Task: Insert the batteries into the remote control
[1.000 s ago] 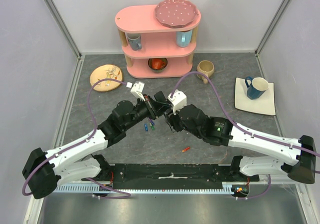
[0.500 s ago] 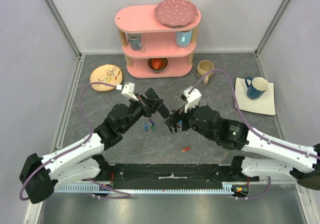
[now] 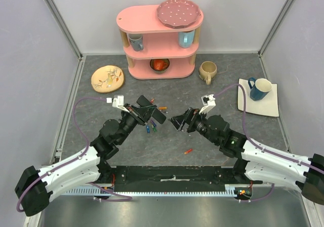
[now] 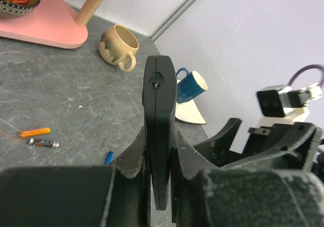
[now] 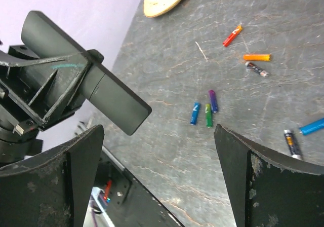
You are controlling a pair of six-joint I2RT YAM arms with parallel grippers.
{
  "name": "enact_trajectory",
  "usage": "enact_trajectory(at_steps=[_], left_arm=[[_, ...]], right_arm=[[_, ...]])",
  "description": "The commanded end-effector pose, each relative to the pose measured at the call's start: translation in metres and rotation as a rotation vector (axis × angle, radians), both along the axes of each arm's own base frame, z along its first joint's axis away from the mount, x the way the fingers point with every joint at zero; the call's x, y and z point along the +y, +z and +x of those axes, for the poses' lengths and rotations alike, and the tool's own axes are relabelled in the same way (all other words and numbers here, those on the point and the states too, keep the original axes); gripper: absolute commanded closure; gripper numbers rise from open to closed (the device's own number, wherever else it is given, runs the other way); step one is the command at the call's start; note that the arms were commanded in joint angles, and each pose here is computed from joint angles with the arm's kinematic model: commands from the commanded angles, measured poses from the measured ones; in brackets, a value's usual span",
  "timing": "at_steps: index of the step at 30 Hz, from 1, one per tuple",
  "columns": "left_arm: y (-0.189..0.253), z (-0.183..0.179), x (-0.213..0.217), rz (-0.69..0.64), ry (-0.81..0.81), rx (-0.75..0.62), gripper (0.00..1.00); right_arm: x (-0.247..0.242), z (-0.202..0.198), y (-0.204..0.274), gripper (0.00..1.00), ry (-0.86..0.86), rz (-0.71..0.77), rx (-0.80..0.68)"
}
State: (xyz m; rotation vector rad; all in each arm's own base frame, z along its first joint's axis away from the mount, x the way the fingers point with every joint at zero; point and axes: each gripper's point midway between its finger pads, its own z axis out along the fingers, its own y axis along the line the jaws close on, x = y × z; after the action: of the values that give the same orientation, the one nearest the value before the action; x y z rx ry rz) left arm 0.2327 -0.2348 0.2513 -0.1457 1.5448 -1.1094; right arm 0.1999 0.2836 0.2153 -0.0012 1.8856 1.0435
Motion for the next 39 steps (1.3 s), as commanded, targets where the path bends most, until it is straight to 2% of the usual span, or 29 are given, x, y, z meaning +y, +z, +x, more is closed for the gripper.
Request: enact_trajectory(at_steps=[1,13,25,39], left_arm=[[0.033,0.000,0.006,-0.109,0.020,-0.073,0.98],[0.039,0.000,0.000,-0.168,-0.005,-0.052,0.98],[0.037,-0.005,-0.004,-0.163,-0.040,-0.048,0.98],[0.035,-0.006,-0.004,-0.152,-0.044,-0.054,0.98]], right_arm=[[0.014,-0.004,0.051,0.02,0.072,0.353,-0.018],[0.037,-0.007,0.043,0.03,0.157,0.379,0.006],[0.044,0.004,0.032,0.10,0.134,0.314,0.001],[0.052,0.009,0.042,0.18,0.136,0.378,-0.013]])
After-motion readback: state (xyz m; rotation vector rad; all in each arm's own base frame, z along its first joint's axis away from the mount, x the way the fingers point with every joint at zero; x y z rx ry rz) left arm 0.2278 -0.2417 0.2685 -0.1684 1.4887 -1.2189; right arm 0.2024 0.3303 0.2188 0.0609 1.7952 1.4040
